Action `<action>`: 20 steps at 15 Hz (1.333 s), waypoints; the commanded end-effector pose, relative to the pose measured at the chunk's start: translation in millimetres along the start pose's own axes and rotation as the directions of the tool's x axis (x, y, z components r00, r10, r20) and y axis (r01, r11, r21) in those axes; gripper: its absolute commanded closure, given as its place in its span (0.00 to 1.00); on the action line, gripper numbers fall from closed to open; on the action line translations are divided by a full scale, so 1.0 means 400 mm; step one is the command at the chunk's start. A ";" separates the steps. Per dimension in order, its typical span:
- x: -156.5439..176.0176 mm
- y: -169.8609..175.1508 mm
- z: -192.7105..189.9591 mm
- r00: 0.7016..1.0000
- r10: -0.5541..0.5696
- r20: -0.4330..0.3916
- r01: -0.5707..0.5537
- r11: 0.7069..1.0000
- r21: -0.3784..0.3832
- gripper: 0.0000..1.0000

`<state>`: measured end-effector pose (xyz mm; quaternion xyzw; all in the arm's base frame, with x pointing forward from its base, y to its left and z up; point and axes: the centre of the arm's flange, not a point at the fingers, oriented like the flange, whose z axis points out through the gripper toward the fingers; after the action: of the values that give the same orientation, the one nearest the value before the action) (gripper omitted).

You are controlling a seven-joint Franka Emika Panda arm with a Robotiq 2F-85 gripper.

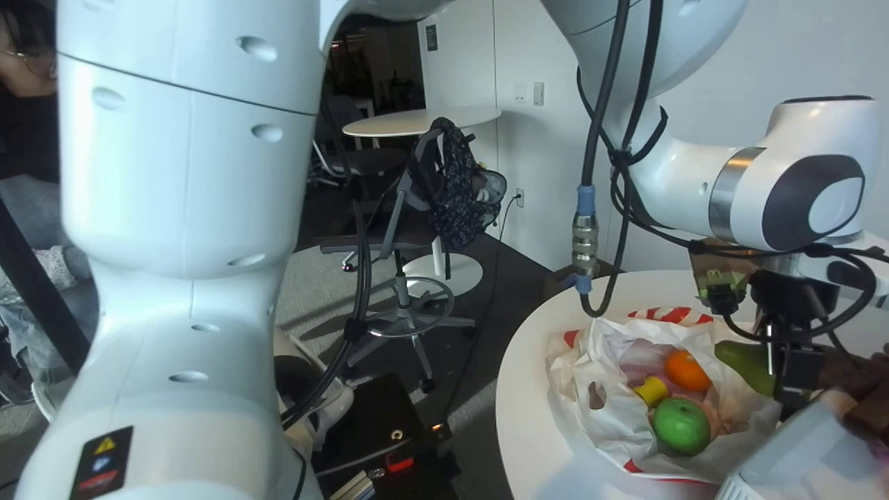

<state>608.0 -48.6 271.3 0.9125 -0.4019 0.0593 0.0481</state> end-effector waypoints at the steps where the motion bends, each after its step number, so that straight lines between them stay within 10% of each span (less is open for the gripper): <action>1: -0.065 -0.063 0.094 0.979 -0.199 0.040 0.200 0.980 -0.014 0.51; 10: -0.210 -0.192 0.216 0.866 -0.497 0.059 0.492 0.867 0.085 0.51; 12: -0.188 -0.196 0.196 0.870 -0.491 0.052 0.485 0.869 0.093 0.07; 20: -0.024 -0.140 0.040 0.938 -0.343 -0.050 0.347 0.922 0.174 0.00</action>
<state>635.9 10.8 212.3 0.9767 -0.2074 0.0554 0.0033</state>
